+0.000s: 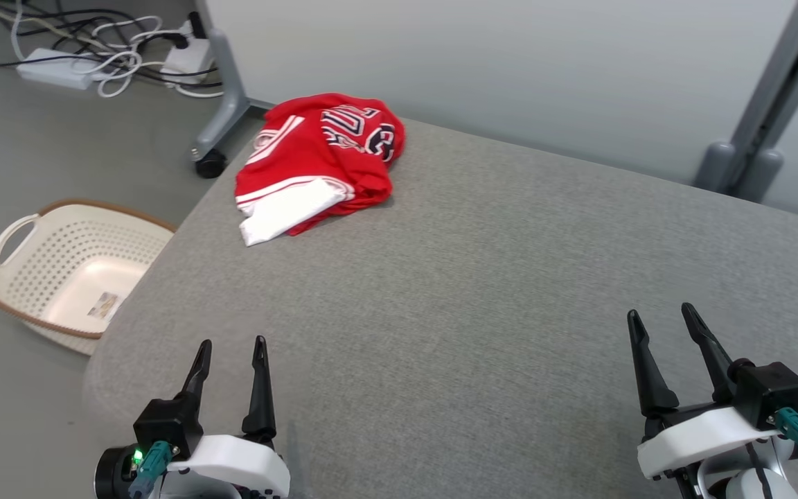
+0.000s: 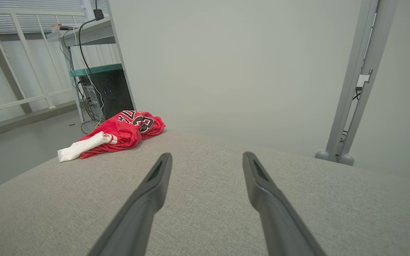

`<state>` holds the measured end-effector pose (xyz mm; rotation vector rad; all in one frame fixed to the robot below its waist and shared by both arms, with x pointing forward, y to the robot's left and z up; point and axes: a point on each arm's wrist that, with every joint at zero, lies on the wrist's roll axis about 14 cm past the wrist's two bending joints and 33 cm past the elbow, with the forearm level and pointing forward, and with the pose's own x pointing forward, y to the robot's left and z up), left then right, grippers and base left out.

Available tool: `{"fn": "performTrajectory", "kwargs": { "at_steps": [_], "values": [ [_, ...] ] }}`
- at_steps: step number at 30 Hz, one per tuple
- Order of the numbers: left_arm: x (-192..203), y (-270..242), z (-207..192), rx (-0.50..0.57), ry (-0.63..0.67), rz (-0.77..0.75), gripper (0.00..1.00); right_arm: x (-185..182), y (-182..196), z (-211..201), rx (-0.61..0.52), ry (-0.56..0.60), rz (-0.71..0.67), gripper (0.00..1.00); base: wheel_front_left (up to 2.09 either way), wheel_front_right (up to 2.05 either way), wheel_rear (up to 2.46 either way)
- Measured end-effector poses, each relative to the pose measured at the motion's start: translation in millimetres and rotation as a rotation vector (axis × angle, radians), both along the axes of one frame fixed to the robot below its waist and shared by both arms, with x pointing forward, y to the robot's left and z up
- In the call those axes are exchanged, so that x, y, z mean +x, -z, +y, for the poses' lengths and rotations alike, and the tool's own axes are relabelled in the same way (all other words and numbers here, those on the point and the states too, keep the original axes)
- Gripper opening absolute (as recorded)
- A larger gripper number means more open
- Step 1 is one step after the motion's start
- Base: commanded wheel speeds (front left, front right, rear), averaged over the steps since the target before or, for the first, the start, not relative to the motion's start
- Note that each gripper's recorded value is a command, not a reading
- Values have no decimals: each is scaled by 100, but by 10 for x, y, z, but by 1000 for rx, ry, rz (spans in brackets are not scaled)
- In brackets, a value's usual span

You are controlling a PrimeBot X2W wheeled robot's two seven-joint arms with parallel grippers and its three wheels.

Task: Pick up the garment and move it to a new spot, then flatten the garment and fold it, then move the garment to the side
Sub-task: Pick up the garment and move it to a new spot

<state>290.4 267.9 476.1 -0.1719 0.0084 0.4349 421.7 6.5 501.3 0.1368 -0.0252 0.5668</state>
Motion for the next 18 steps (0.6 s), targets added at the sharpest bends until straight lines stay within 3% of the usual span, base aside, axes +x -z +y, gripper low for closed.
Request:
{"fn": "performTrajectory", "kwargs": {
  "at_steps": [11,18],
  "values": [
    [-142,23,165,5,-68,15,100,14,41,224,4,-60,6,100,0,0,0],
    [176,-210,361,110,-45,-12,100,157,63,94,-1,-19,3,100,0,0,0]
  ]
}}
